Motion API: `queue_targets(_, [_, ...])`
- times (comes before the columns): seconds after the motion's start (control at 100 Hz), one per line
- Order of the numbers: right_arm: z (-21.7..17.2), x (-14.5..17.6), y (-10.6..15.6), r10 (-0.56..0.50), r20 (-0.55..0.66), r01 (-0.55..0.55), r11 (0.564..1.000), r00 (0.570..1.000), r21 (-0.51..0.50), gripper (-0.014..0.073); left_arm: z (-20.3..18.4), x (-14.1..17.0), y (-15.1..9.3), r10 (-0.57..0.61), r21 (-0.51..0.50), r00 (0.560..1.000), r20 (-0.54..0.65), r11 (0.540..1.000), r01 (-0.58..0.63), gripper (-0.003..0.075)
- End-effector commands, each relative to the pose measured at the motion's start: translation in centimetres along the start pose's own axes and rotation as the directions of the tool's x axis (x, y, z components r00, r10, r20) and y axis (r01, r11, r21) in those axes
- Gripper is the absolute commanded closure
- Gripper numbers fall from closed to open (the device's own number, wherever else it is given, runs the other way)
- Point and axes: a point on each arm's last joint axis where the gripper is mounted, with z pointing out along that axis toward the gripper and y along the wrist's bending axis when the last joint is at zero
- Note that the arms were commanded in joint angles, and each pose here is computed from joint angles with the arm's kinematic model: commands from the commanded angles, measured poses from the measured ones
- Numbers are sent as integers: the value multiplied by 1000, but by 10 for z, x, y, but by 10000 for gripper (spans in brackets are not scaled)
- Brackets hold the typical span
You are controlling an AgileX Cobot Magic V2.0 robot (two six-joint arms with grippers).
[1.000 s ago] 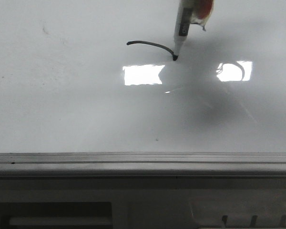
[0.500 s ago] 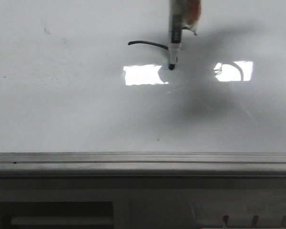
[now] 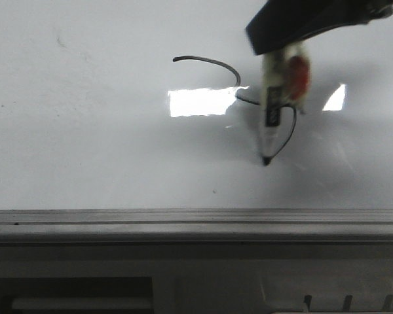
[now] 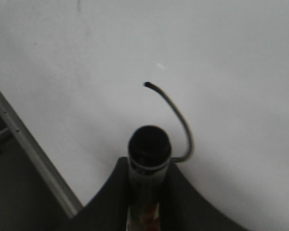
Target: Write number 3 on whiteboard
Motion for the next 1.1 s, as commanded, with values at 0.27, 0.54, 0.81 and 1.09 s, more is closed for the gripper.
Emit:
queue_targets(0.27, [-20,-45,15,-67,242,69,998,968,1,636,0,-12,3,-34,-16,996,78,999,36,741])
queue_targets(0.54, [-125,-94,30,-90,476,142,987,875,-74,636,14,-20,-1,-211,98,973,95,974,202,605])
queue_targets(0.81, [-122,-87,72,-124,412,261,919,903,-296,636,74,-25,-5,-379,333,924,-48,866,372,345])
queue_targets(1.09, [-112,-98,103,-94,493,304,880,865,-366,638,99,-28,-18,-359,558,929,-87,755,344,345])
